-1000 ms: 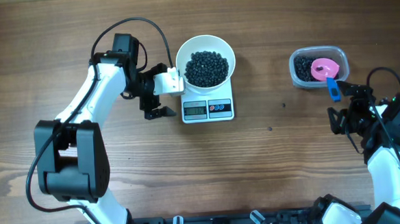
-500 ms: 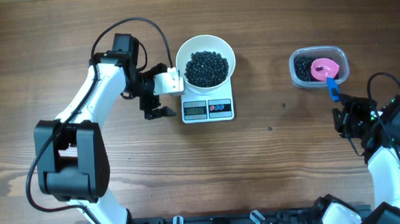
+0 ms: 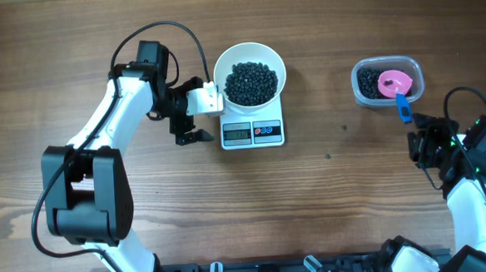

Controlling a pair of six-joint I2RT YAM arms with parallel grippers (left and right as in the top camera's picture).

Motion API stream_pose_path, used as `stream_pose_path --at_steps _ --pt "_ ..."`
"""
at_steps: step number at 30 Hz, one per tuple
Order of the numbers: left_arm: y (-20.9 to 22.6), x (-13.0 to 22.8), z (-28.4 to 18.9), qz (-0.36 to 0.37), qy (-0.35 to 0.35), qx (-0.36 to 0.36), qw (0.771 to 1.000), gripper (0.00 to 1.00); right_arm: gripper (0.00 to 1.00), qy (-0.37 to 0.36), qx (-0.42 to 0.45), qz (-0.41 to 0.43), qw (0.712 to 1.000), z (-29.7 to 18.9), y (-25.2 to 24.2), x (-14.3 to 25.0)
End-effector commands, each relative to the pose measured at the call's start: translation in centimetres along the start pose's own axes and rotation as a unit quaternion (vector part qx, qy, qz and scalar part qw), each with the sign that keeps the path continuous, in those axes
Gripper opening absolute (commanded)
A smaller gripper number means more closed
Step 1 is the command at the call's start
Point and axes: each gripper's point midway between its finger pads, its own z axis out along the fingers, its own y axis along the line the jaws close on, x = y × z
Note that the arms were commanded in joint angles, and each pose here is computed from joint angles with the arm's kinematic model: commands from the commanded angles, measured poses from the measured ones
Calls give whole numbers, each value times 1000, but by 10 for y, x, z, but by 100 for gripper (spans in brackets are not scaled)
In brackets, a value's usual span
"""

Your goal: Scoop item into bowl and weigh 150g on scale

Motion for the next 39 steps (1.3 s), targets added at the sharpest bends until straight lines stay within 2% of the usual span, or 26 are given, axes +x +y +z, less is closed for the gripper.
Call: stream_pose_path --at_steps 1,3,7,14,24,27,31,36,39 --pt "-4 2 4 -8 -8 9 1000 100 63 2 14 -7 1000 0 -7 1" --pt "-4 2 4 -8 -8 9 1000 100 71 3 15 -5 1000 1 -8 1" --pt "-4 2 4 -8 -8 9 1000 100 72 28 9 0 1000 11 -8 4" --pt "-4 2 4 -8 -8 9 1000 100 59 68 -41 6 997 24 12 9" --pt "-4 2 4 -8 -8 9 1000 100 61 85 -14 36 996 23 -2 16" --pt "-4 2 4 -8 -8 9 1000 100 69 87 -14 38 995 23 -1 17" --pt "-4 2 4 -8 -8 9 1000 100 86 90 -14 36 995 23 -2 19" --pt "-4 2 4 -8 -8 9 1000 100 88 106 -19 14 994 28 5 34" --pt "-4 2 4 -8 -8 9 1000 100 81 95 -25 19 995 29 9 30"
